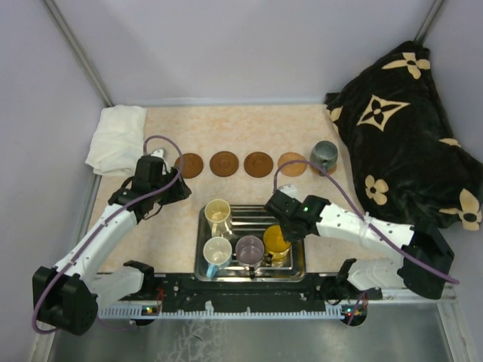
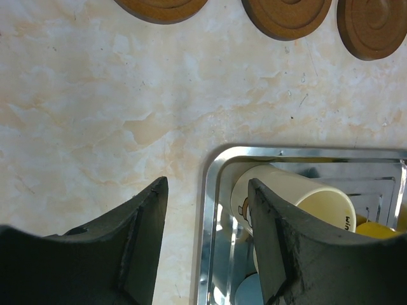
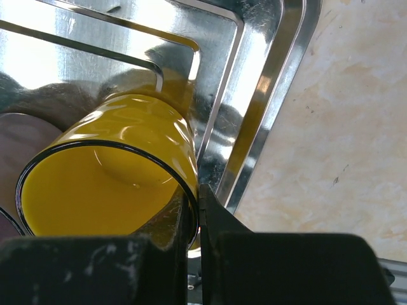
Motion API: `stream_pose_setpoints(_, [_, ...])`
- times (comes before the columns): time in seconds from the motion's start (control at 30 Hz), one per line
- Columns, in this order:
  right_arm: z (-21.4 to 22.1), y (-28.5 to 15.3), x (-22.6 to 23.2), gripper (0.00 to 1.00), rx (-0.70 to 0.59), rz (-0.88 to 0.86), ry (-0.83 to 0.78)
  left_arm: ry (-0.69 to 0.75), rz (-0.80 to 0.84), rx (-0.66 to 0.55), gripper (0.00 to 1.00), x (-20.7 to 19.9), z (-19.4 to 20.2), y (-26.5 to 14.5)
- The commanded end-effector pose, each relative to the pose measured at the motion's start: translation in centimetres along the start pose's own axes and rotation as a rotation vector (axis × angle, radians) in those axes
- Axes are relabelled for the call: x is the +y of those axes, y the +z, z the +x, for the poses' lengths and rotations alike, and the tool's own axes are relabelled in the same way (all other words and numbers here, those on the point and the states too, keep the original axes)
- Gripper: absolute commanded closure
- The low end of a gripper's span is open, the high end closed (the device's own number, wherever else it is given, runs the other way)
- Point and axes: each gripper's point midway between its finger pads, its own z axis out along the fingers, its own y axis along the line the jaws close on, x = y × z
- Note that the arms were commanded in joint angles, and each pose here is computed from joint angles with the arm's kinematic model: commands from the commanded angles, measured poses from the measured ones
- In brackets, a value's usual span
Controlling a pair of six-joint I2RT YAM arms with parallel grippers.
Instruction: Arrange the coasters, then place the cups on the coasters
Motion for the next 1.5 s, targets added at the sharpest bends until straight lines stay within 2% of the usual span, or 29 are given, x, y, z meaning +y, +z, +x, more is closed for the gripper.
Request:
stream_pose_setpoints(0.0, [-1.1, 0.2, -0.4, 1.0, -0.052, 0.046, 0.025, -0.001, -0.001, 0.002, 0.4, 0.0, 0.3, 0.1])
stream_pose_setpoints(0.17, [-2.4, 0.2, -0.3, 0.99, -0.072, 0.075, 0.004, -0.002, 0.009, 0.001, 0.4, -0.2, 0.1, 0.2])
stream_pose_setpoints(0.23, [-2.6, 0.3, -0.1, 0.86, -0.064, 0.079, -0.008, -0.004, 0.008, 0.001, 0.4, -0.2, 0.1, 0.2])
stream_pose_setpoints(0.27, [-2.6, 0.4, 0.1, 0.83, -0.057, 0.077, -0.013, -0.006, 0.007, -0.001, 0.4, -0.2, 0.0, 0.2])
stream_pose_setpoints(0.4, [-2.1, 0.8, 0.7, 0.79, -0.023, 0.057, -0.009, -0.002, 0.003, -0.007, 0.4, -0.1, -0.1, 0.2])
stream_pose_setpoints(0.5, [-1.9, 0.9, 1.0, 0.81, -0.025, 0.034, 0.0, -0.002, -0.001, -0.008, 0.4, -0.1, -0.1, 0.2])
stream_pose_setpoints(0.63, [-2.7, 0.9, 0.2, 0.96, -0.06, 0.083, -0.012, 0.001, -0.008, -0.006, 0.4, 0.1, 0.0, 0.4])
stream_pose_setpoints(0.7, [-4.1, 0.7, -0.1, 1.0, -0.097, 0.123, -0.039, 0.001, -0.013, -0.004, 0.4, 0.2, 0.1, 0.5])
stream_pose_setpoints(0.93, [-9.9, 0.0, -1.0, 1.0, -0.219, 0.291, -0.217, -0.005, -0.001, -0.003, 0.4, 0.0, 0.2, 0.8])
stream_pose_setpoints(1.1, [-11.1, 1.4, -1.0, 0.99, -0.223, 0.341, -0.346, 0.0, -0.003, 0.0, 0.4, 0.1, 0.3, 1.0])
stream_pose_setpoints(1.27, [-10.1, 3.0, -1.2, 0.84, -0.143, 0.343, -0.319, 0.004, -0.013, -0.004, 0.4, 0.2, 0.1, 0.9])
stream_pose_setpoints(1.33, [-9.8, 3.4, -1.1, 0.73, -0.132, 0.324, -0.293, 0.004, -0.016, -0.002, 0.4, 0.3, 0.2, 1.0])
stream_pose_setpoints(1.47, [-9.7, 3.5, -0.4, 0.66, -0.133, 0.271, -0.236, 0.007, -0.021, 0.001, 0.4, 0.4, 0.2, 1.1])
